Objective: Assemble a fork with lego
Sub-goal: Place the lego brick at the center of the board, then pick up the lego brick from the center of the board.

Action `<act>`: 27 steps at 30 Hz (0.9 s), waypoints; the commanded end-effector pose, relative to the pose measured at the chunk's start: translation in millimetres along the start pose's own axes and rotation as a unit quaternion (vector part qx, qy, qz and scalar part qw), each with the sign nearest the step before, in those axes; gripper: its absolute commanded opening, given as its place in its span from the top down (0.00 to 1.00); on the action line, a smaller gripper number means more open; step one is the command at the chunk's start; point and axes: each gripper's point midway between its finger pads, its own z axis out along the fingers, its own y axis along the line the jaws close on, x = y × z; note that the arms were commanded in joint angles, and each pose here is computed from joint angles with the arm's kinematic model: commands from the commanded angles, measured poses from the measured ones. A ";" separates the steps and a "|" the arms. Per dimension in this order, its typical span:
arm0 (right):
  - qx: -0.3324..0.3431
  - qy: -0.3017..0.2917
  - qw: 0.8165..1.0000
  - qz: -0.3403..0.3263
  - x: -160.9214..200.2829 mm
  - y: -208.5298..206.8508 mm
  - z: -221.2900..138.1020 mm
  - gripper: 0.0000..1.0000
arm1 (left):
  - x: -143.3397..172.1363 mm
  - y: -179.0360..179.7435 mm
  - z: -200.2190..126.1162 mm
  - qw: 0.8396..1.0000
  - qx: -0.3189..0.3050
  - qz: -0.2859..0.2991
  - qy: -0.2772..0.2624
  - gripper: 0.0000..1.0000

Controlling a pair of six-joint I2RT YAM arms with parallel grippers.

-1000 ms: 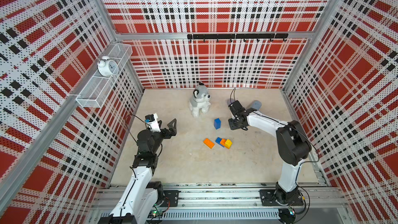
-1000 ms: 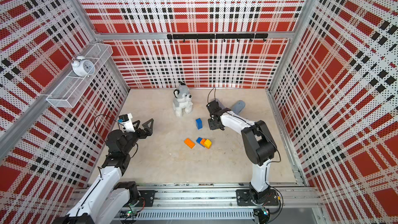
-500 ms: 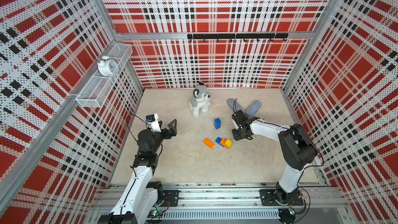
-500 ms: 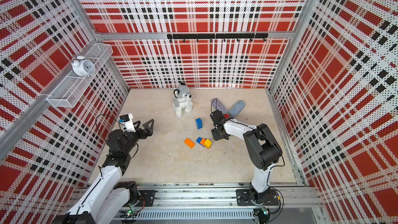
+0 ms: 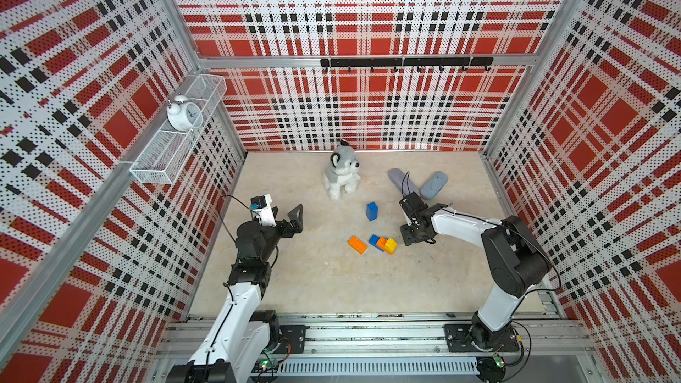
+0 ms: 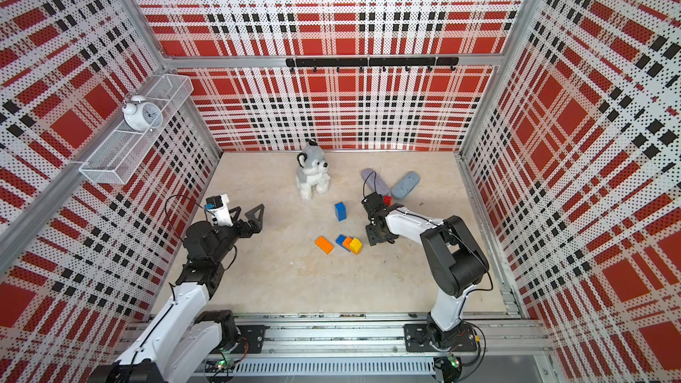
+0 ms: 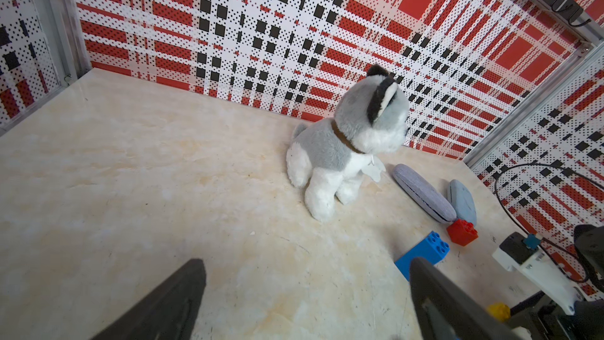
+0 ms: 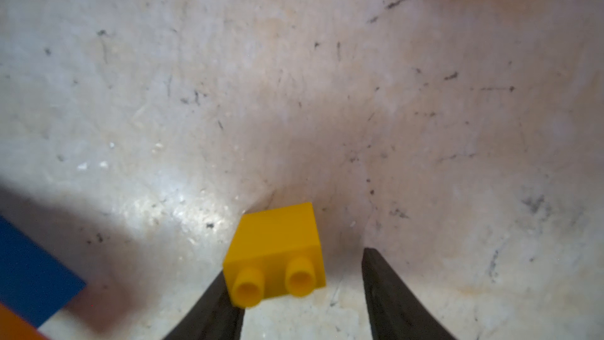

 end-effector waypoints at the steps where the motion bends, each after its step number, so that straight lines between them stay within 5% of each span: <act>1: 0.040 0.019 0.999 0.006 15.2 -19.5 -2.6 0.41 | -1.3 -4.1 0.1 1.000 0.009 0.010 -0.006 0.00; 19: 0.081 0.018 0.995 0.062 -3.7 -67.6 12.0 0.40 | -1.2 -3.8 1.3 1.000 0.009 0.014 -0.004 0.00; 27: 0.046 0.001 0.996 0.073 -24.9 -61.1 22.5 0.41 | -0.7 -3.2 2.8 1.000 0.008 0.016 -0.002 0.00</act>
